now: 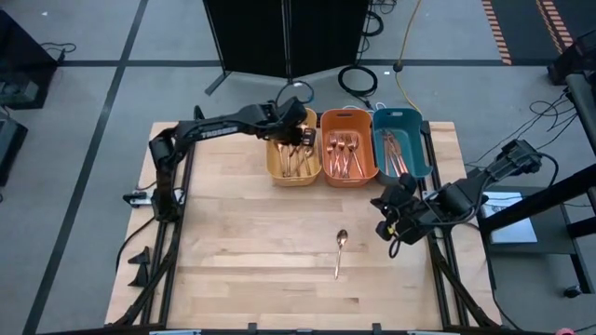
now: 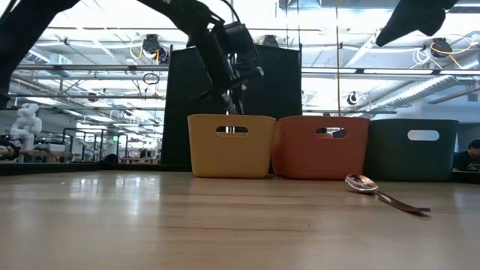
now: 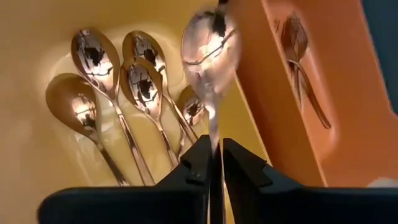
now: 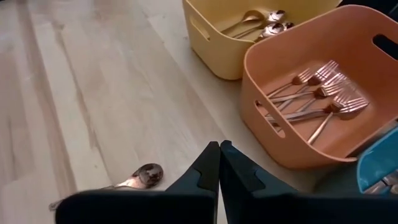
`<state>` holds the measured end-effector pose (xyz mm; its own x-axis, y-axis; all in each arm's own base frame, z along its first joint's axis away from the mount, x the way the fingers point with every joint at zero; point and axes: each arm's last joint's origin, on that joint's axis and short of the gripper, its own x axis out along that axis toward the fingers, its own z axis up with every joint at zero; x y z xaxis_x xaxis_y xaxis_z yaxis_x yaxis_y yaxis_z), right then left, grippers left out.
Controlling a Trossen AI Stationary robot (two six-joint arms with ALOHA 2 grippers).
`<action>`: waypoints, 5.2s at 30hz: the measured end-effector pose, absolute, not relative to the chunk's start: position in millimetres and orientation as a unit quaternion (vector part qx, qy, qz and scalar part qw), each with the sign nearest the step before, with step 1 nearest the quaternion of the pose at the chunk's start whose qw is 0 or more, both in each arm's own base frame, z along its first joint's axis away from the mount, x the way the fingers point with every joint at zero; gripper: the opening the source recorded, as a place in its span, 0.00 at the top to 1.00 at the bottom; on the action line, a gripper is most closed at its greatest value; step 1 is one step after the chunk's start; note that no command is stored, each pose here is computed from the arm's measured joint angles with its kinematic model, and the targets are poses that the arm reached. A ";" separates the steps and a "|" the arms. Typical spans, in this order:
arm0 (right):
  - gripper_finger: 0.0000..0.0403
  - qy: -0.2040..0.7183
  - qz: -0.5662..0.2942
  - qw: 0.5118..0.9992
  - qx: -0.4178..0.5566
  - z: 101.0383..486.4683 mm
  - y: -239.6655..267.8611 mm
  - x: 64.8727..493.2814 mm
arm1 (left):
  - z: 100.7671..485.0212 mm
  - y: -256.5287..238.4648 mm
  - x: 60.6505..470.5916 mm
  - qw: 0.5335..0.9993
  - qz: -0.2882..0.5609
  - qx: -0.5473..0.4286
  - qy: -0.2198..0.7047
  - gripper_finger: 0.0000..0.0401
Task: Sort silverware
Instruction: Put the copper spoon into the yellow bin
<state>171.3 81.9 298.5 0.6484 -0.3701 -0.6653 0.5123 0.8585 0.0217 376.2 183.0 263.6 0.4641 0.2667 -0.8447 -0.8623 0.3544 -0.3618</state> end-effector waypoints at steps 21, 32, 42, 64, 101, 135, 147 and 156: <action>1.00 0.397 -0.207 0.889 0.096 295.6 79.5 169.0 | 270.7 138.8 404.4 0.792 0.289 -0.399 0.360 0.79; 1.00 0.406 -0.151 0.898 0.078 295.4 98.5 158.9 | 287.9 19.6 444.7 0.857 0.176 -0.391 0.284 0.79; 1.00 0.390 -0.145 0.905 0.093 296.7 103.6 160.8 | 259.2 -81.3 449.1 0.877 0.199 -0.330 0.289 0.79; 1.00 0.473 -0.086 0.876 0.040 283.8 110.7 164.2 | 128.9 -196.3 484.8 0.889 0.284 -0.295 0.204 0.85; 1.00 0.476 -0.067 0.877 0.012 284.0 110.9 164.1 | 203.7 -189.7 423.1 0.856 0.232 -0.140 0.440 0.92; 1.00 0.465 0.001 0.885 -0.029 286.3 119.2 165.6 | 164.2 -151.9 435.4 0.697 0.386 -0.389 0.463 0.71; 1.00 0.469 -0.002 0.882 -0.036 285.8 118.3 164.8 | 146.5 -153.4 430.6 0.696 0.386 -0.386 0.467 0.70; 1.00 0.470 -0.003 0.882 -0.037 285.7 117.9 164.7 | 137.5 -156.1 430.5 0.704 0.370 -0.400 0.455 0.70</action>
